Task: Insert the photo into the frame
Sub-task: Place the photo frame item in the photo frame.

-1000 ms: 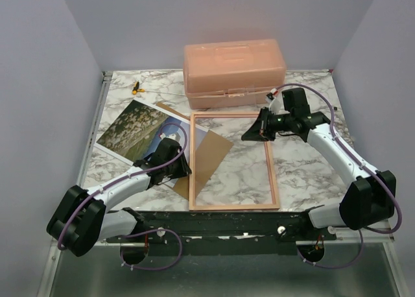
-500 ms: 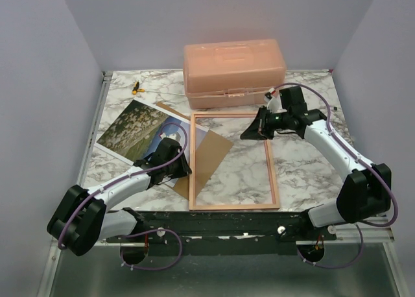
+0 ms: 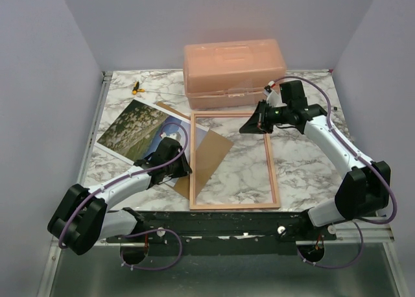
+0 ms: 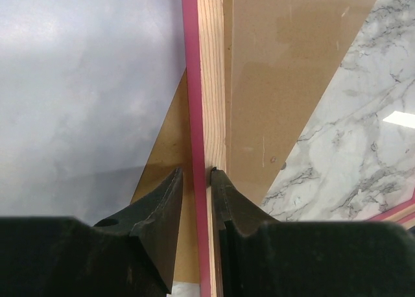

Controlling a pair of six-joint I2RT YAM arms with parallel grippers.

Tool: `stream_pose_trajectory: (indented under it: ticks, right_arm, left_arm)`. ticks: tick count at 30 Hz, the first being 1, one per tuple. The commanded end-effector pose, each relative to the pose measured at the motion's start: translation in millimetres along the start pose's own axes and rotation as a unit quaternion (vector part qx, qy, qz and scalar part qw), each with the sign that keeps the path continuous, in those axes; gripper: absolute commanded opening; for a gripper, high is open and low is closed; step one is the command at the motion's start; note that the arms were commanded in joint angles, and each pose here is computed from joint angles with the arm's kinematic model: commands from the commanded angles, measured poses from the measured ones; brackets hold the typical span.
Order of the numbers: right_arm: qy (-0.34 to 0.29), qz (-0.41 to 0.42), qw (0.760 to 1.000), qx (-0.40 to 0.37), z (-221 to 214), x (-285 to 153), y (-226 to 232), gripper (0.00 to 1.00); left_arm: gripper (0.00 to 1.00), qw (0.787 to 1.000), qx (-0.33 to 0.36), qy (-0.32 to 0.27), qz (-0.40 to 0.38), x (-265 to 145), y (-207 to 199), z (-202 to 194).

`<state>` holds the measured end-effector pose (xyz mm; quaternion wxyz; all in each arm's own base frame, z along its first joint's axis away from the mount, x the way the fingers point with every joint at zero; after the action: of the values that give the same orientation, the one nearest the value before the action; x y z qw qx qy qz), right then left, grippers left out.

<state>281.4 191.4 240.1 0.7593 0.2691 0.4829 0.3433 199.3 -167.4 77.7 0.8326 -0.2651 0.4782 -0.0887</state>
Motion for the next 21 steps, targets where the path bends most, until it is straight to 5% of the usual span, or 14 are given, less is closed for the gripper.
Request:
stream_pose_trajectory:
  ticks: [1,21]
  right_arm:
    - [-0.004,0.012,1.0,-0.015,9,-3,8,0.01]
    - [-0.002,0.02,1.0,-0.017,13,-7,16,0.01]
  left_arm:
    - [0.25,0.999,0.011,0.016,0.046,3,20,-9]
    - [0.24,0.998,0.012,0.02,0.053,4,23,-10]
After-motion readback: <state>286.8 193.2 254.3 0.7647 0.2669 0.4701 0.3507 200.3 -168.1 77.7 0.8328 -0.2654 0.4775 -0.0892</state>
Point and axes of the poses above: each gripper's point midway between its finger pads, its own x axis out along the fingers, its own y axis along the line the jaws close on, z = x × y, the point moved 5 cm from there along -x, back along the fingers, and after that the axes turned 9 degrees about -x, right-handed, at the moved point
